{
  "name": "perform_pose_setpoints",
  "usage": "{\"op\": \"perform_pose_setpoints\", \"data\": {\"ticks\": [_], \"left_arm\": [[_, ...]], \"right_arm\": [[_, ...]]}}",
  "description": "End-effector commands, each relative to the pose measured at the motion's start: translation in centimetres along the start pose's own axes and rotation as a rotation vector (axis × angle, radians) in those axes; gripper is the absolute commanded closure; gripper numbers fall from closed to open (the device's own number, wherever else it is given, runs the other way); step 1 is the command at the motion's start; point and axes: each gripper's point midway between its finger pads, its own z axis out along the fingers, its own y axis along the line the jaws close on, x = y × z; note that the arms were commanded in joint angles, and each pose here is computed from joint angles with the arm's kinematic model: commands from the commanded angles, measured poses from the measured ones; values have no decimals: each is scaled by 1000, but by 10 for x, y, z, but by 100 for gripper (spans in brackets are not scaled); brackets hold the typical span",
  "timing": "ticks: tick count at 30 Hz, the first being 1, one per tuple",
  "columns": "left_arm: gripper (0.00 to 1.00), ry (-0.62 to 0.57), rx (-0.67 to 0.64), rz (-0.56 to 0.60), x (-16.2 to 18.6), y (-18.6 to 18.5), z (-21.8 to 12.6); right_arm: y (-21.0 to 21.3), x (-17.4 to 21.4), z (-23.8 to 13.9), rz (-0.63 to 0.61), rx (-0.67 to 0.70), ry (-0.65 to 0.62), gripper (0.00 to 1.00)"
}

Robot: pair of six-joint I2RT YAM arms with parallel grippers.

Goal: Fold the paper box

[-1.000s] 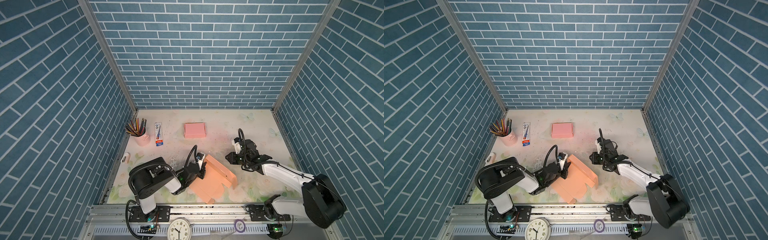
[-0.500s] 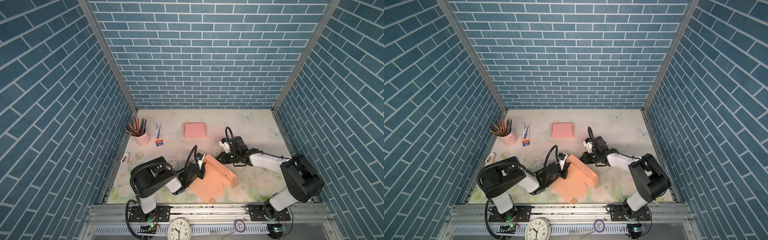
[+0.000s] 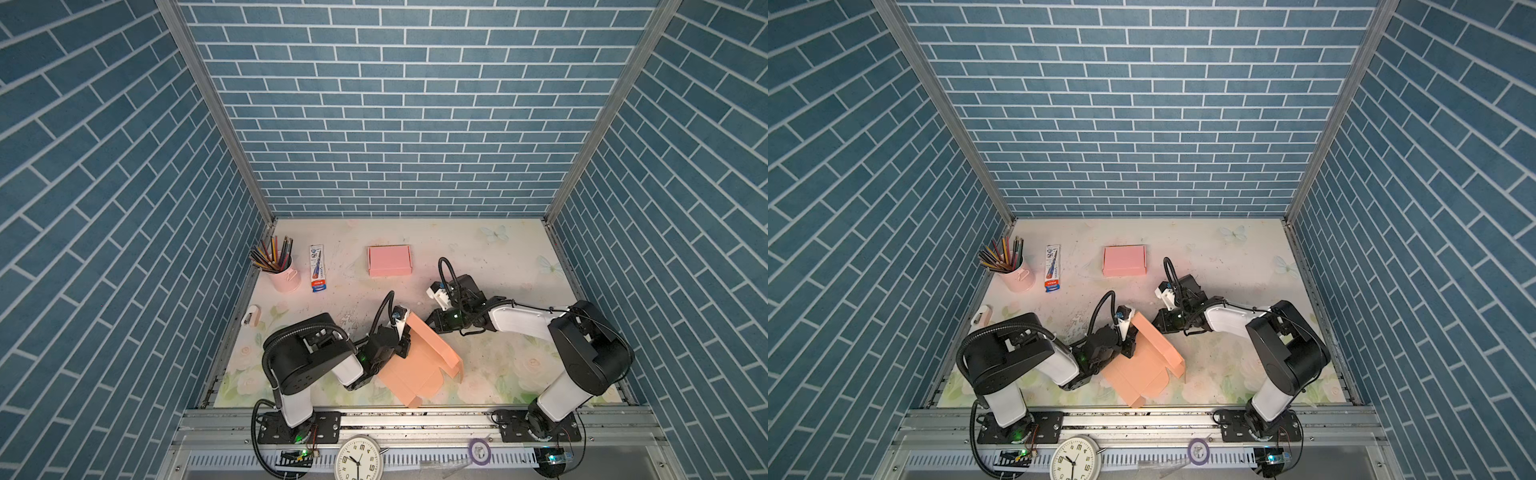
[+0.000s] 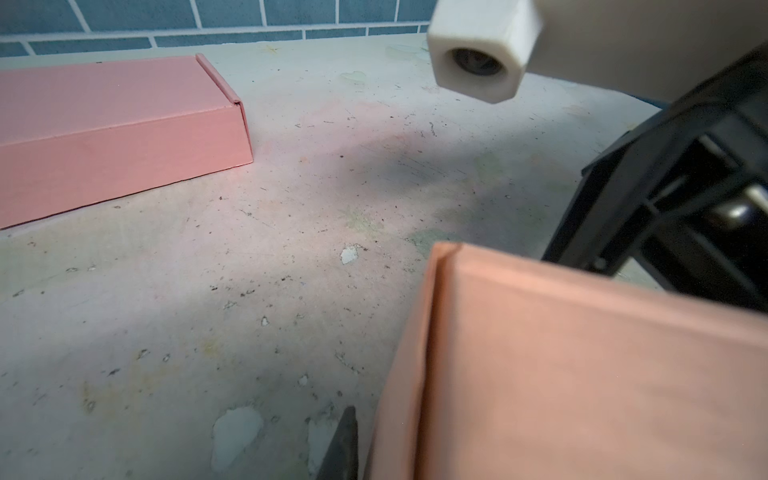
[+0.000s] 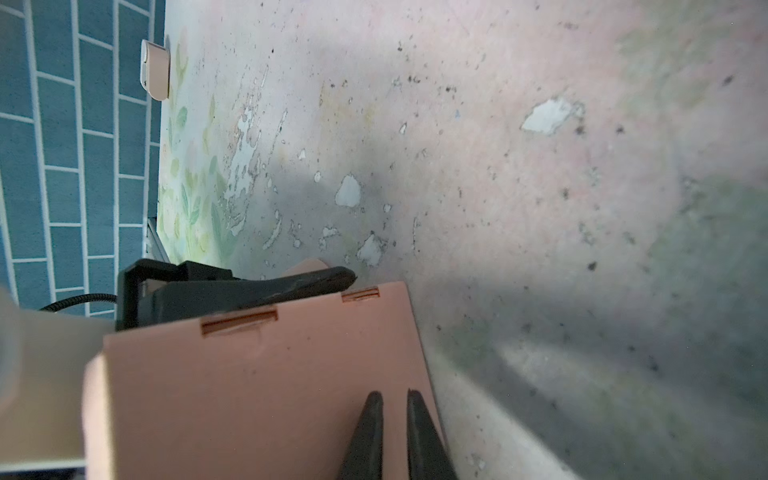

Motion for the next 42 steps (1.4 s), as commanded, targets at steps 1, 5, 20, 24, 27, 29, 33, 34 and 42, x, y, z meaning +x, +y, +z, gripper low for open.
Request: {"op": "perform_pose_setpoints", "data": {"ticks": [1, 5, 20, 24, 27, 29, 33, 34, 42], "left_arm": [[83, -3, -35, -22, 4, 10, -1], [83, -2, -19, -11, 3, 6, 0], [79, -6, -17, -11, 3, 6, -7], [74, -8, -3, -12, 3, 5, -12], [72, -14, 6, -12, 1, 4, -16], [72, -22, 8, -11, -3, 3, -17], [71, -38, 18, -1, -12, 0, -18], [71, -42, 19, 2, -15, -1, -18], [73, -74, 28, 8, -33, -6, -15]], "right_arm": [[12, 5, 4, -38, -46, 30, 85], [20, 12, 9, -45, -70, 67, 86], [1, 3, -5, -16, 37, 5, 86], [-5, -6, -17, -10, 74, -37, 86], [-6, -10, -22, -10, 85, -55, 86], [-6, -11, -23, -12, 86, -56, 86], [-5, -11, -24, -11, 84, -58, 86], [-5, -12, -24, -12, 84, -59, 86], [1, -13, -26, -21, 76, -65, 86]]}}
